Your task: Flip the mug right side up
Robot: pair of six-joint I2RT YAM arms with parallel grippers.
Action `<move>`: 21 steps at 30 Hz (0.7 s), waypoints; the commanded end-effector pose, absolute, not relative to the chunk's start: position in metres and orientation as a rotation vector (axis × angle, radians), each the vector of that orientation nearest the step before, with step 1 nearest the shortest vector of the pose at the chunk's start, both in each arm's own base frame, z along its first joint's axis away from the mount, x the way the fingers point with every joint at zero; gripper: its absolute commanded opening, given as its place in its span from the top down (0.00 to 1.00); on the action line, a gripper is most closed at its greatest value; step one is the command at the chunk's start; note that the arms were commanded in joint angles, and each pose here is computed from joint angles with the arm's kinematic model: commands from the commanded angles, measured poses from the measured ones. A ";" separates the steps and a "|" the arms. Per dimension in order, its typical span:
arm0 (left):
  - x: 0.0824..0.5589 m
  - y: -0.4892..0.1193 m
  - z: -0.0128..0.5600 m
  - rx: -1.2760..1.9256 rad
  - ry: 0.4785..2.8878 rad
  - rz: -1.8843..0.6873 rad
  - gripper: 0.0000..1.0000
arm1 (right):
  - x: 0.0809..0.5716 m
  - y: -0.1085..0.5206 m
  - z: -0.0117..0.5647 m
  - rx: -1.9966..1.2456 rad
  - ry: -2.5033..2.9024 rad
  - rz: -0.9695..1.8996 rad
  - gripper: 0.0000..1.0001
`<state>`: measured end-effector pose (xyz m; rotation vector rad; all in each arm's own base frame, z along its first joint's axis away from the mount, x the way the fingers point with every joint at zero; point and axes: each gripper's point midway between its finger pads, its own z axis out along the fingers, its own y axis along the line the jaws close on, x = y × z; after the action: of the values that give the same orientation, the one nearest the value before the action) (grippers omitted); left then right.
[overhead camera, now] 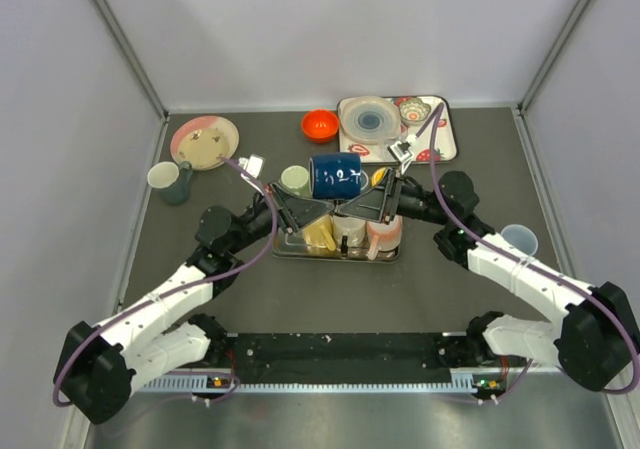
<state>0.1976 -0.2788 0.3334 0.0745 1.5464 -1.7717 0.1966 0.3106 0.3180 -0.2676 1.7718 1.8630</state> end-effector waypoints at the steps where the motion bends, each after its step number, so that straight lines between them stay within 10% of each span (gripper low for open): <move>1: 0.176 -0.280 0.361 0.220 1.411 -1.836 1.00 | 0.198 0.311 0.363 -0.334 1.599 1.894 0.62; 9: 0.172 -0.283 0.354 0.251 1.435 -1.839 1.00 | 0.201 0.317 0.360 -0.324 1.613 1.939 1.00; 16: 0.176 -0.280 0.345 0.254 1.450 -1.762 1.00 | 0.209 0.304 0.366 -0.308 1.620 1.734 1.00; 21: 0.187 -0.268 0.344 0.165 1.425 -1.674 0.60 | 0.211 0.290 0.360 -0.329 1.696 1.540 1.00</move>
<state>0.1981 -0.2778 0.3308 0.0828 1.5330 -1.7353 0.1931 0.3100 0.3211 -0.3431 1.8077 1.7663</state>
